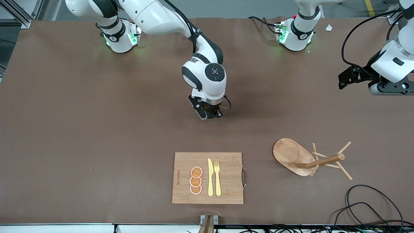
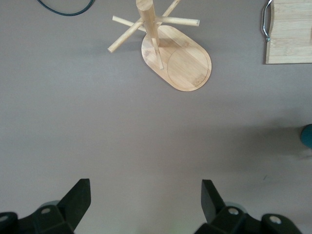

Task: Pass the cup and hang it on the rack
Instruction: 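Carry the teal mug with the right gripper toward the table middle, then set the mug down, open the right gripper and withdraw it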

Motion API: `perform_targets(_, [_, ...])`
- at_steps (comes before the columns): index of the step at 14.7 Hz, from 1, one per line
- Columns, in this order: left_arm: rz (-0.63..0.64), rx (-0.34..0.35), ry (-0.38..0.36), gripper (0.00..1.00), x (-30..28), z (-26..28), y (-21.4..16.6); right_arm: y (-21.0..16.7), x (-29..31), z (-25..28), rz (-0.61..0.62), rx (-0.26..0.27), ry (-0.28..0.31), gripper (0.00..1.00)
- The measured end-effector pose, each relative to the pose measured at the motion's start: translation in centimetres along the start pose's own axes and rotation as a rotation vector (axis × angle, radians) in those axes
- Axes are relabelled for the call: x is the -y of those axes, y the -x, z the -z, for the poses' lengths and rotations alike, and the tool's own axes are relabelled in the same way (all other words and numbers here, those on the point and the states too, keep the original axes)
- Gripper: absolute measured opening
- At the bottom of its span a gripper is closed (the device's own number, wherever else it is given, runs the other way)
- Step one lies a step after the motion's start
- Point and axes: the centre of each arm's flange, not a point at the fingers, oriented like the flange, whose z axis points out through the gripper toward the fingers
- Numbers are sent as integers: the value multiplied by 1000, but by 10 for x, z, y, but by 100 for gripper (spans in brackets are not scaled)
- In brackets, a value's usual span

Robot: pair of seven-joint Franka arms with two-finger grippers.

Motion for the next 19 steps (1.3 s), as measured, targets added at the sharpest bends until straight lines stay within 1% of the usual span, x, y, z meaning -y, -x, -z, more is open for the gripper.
perform_targets(3, [1, 0, 0, 100, 0, 0, 0, 4, 2, -1, 46, -6, 4, 4])
perform_targets(8, [2, 0, 0, 100, 1, 0, 0, 15, 3, -1, 103, -5, -7, 4])
perform_targets(9, [2, 0, 0, 100, 1, 0, 0, 17, 3, -1, 106, -4, -11, 7])
perform_targets(10, [2, 0, 0, 100, 1, 0, 0, 17, 3, -1, 107, -3, -13, 7])
perform_targets(11, [2, 0, 0, 100, 1, 0, 0, 18, 3, -3, 110, -4, -12, 13])
perform_targets(12, [2, 0, 0, 100, 1, 0, 0, 20, 2, -5, 121, -10, -11, 22])
perform_targets(13, [2, 0, 0, 100, 1, 0, 0, 24, 0, -7, 140, -26, -12, 31])
perform_targets(14, [2, 0, 0, 100, 1, 0, 0, 28, -1, -9, 162, -48, -16, 38])
perform_targets(15, [2, 0, 0, 100, 1, 0, 0, 32, -2, -10, 177, -62, -18, 52])
perform_targets(17, [2, 0, 0, 100, 1, 0, 0, 33, -3, -11, 184, -69, -20, 69])
perform_targets(18, [2, 0, 0, 100, 1, 0, 0, 31, -1, -10, 181, -70, -23, 81])
perform_targets(19, [2, 1, 0, 100, 1, 0, 0, 29, 0, -8, 179, -69, -27, 90])
